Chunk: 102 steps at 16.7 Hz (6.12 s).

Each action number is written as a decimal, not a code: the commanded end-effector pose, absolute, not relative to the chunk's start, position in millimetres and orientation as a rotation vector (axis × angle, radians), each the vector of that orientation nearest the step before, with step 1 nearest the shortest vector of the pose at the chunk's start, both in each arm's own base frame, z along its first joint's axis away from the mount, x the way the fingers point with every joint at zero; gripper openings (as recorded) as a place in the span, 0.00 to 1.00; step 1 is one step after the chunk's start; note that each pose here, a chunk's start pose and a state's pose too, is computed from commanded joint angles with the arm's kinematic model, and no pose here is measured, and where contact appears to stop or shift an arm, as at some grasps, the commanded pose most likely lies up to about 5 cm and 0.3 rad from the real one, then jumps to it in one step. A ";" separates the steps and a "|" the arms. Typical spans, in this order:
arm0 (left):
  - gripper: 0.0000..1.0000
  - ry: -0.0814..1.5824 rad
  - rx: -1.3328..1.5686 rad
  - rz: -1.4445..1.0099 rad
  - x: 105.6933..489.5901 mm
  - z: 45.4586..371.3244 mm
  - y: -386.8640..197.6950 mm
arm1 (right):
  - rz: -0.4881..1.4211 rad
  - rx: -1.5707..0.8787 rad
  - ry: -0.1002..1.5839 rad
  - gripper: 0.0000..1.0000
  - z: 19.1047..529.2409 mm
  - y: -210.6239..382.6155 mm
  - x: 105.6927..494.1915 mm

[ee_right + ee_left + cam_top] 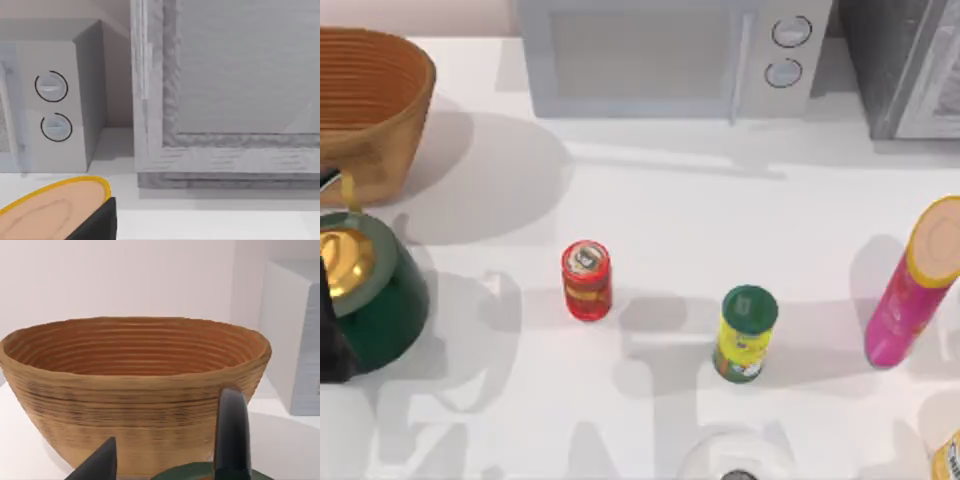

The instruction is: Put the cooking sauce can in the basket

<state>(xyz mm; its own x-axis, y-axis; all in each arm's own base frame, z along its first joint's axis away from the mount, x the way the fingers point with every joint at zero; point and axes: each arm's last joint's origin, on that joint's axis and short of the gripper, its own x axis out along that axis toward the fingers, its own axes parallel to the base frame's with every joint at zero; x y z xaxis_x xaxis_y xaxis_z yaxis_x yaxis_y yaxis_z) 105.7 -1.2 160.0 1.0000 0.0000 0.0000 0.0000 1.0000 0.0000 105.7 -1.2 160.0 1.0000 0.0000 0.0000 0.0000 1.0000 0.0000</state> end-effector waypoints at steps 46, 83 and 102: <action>1.00 0.565 0.518 -1.380 329.1 85.6 -129.8 | 0.000 0.000 0.000 1.00 160.0 -1.2 105.7; 0.00 0.527 0.390 -0.804 391.7 233.9 -72.7 | 0.000 0.000 0.000 1.00 160.0 -1.2 105.7; 0.00 0.690 0.006 0.003 398.4 308.9 55.2 | 0.000 0.000 0.000 1.00 160.0 -1.2 105.7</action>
<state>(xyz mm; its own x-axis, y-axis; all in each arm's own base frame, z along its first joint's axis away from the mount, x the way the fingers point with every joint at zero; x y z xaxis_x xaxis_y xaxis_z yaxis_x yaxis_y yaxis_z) 398.4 55.2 308.9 0.7711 0.0045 -0.6367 -0.0005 1.0000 0.0065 105.7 -1.2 160.0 1.0000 0.0000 0.0000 0.0000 1.0000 0.0000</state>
